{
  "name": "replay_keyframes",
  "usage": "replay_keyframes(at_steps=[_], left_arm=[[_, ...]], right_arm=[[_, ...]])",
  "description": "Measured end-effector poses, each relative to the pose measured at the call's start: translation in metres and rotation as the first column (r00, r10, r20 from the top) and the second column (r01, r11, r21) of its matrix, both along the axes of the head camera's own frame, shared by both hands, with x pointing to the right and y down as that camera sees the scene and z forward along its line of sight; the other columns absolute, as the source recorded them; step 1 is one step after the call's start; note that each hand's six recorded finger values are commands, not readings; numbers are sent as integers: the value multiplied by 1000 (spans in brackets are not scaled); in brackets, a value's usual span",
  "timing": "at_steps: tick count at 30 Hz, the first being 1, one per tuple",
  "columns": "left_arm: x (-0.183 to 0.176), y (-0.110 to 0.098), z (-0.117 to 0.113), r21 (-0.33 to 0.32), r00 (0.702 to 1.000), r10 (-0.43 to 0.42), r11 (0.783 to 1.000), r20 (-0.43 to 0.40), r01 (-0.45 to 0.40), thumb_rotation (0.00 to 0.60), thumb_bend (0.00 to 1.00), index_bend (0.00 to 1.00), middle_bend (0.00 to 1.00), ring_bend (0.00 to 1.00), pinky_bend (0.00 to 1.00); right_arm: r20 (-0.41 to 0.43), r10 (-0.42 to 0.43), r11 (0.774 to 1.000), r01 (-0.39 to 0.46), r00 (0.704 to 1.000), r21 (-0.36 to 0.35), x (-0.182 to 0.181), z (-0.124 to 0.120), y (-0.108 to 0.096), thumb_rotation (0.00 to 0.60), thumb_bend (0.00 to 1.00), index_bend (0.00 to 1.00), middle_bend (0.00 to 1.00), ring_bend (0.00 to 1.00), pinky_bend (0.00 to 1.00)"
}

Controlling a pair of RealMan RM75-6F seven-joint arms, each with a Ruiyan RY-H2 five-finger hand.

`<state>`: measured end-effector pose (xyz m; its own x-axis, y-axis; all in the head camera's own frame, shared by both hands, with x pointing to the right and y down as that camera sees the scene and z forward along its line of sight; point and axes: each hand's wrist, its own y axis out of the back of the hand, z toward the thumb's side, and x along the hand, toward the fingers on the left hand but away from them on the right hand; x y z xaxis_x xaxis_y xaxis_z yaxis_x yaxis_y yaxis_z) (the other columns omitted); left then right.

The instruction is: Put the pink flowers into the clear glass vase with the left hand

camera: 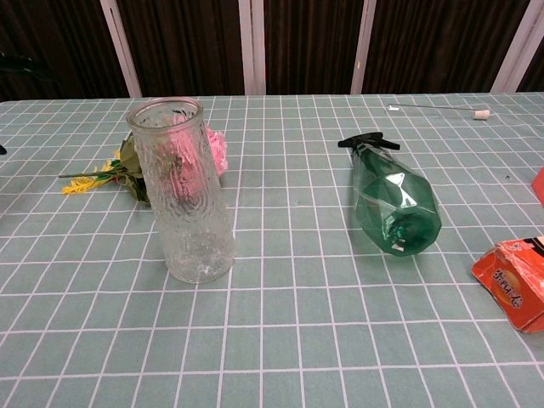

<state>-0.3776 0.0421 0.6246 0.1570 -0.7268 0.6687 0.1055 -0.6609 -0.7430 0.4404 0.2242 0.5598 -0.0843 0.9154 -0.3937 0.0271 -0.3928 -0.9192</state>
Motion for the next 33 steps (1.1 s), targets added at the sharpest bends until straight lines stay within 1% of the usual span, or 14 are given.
replay_keyframes(at_steps=[3, 7, 11, 14, 16, 18, 23, 27, 33], left_arm=[[18, -3, 14, -25, 1000, 7, 1000, 13, -7, 600, 103, 12, 4, 0, 0], [48, -4, 34, -54, 1000, 25, 998, 6, -25, 600, 104, 7, 4, 0, 0], [66, -3, 47, -62, 999, 36, 997, 2, -36, 600, 103, 1, 4, 0, 0], [82, 0, 57, -67, 999, 48, 997, -18, -49, 600, 104, 0, 4, 0, 0], [93, 1, 64, -55, 998, 57, 997, -30, -59, 600, 104, 0, 4, 0, 0], [102, 0, 68, -31, 997, 73, 997, -38, -74, 600, 103, 0, 5, 0, 0], [121, 2, 72, 7, 993, 91, 996, -81, -91, 600, 103, 1, 5, 0, 0], [124, 1, 77, 28, 993, 91, 996, -81, -89, 600, 104, 1, 5, 0, 0], [125, 2, 82, 35, 994, 78, 996, -70, -76, 600, 103, 2, 16, 0, 0]], right_arm=[[-4, 4, 1000, -4, 1000, 0, 1, 1, -1, 600, 230, 82, 26, 10, 0], [-7, 11, 1000, -11, 1000, 0, 2, 1, -1, 600, 229, 81, 26, 10, 0], [-10, 13, 1000, -13, 1000, -3, 3, 2, -1, 600, 229, 82, 26, 10, 0], [-12, 18, 1000, -18, 1000, -8, 4, 4, -2, 600, 230, 82, 26, 10, 0], [-13, 20, 1000, -20, 1000, -7, 4, 4, -3, 600, 230, 82, 26, 10, 0], [-14, 21, 1000, -21, 1000, -9, 5, 5, -3, 600, 230, 82, 26, 10, 0], [-13, 23, 1000, -23, 1000, -11, 5, 5, -3, 600, 230, 82, 26, 10, 0], [-10, 25, 1000, -25, 1000, -9, 5, 4, -2, 600, 229, 82, 26, 10, 0], [-8, 27, 1000, -27, 1000, -13, 5, 5, -2, 600, 229, 82, 26, 10, 0]])
